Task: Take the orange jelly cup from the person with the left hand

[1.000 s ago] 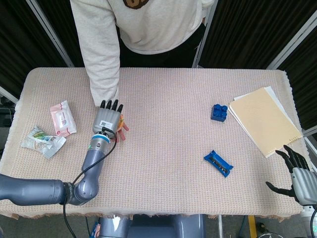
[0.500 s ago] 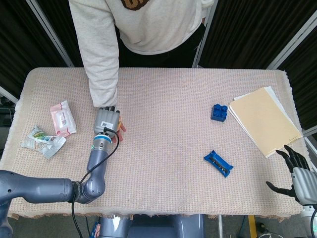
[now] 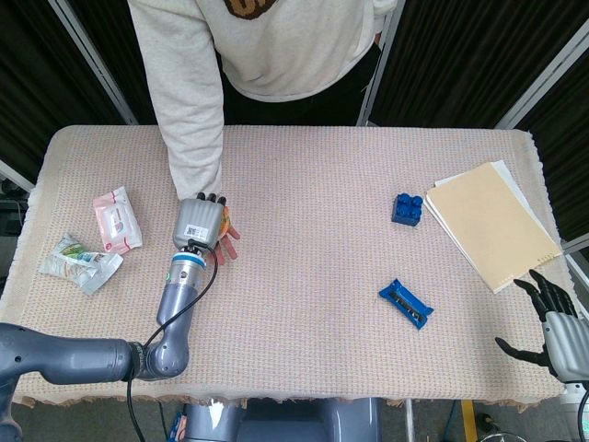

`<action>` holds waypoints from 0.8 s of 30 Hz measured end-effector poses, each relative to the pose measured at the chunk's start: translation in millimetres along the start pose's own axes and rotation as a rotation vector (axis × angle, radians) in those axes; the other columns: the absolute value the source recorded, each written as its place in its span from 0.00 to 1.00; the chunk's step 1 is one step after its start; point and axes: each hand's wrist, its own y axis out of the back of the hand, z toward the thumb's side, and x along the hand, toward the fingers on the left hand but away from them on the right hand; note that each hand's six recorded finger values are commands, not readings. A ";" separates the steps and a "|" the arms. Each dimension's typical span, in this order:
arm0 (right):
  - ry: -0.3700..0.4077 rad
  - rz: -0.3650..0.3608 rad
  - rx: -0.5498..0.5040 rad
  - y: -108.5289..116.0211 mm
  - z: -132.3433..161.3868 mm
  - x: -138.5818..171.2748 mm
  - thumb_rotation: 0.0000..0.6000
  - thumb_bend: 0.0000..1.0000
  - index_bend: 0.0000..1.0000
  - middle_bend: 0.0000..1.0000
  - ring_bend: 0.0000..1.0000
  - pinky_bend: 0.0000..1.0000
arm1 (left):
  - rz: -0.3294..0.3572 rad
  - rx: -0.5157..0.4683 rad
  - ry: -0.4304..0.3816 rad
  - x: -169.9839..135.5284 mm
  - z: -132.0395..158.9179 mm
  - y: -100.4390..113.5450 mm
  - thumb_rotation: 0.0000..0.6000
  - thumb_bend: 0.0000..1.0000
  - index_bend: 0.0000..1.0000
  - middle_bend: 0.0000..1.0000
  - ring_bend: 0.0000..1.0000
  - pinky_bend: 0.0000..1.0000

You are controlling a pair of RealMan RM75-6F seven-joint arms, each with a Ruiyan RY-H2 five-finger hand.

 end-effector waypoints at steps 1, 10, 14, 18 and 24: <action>-0.001 -0.001 0.000 0.1 -0.4 0.0 1.00 0.07 0.15 0.00 0.00 0.00 | 0.004 -0.005 -0.007 -2.2 0.2 1.6 1.00 0.61 0.80 0.58 0.54 0.56; -0.006 -0.010 0.001 2.5 -1.4 1.8 1.00 0.07 0.15 0.00 0.00 0.00 | 0.037 -0.072 -0.125 -49.6 -3.7 22.1 1.00 0.62 0.81 0.58 0.54 0.56; -0.004 -0.013 0.011 2.4 -0.2 3.2 1.00 0.07 0.15 0.00 0.00 0.00 | 0.036 -0.064 -0.185 -85.6 -18.6 19.7 1.00 0.62 0.81 0.58 0.54 0.56; -0.008 -0.016 0.011 1.8 0.3 3.5 1.00 0.07 0.15 0.00 0.00 0.00 | 0.019 -0.037 -0.217 -116.8 -39.9 5.1 1.00 0.62 0.81 0.57 0.54 0.56; -0.014 -0.019 0.007 2.2 0.4 3.7 1.00 0.07 0.15 0.00 0.00 0.00 | -0.044 -0.023 -0.239 -161.0 -74.7 -33.0 1.00 0.62 0.78 0.54 0.50 0.53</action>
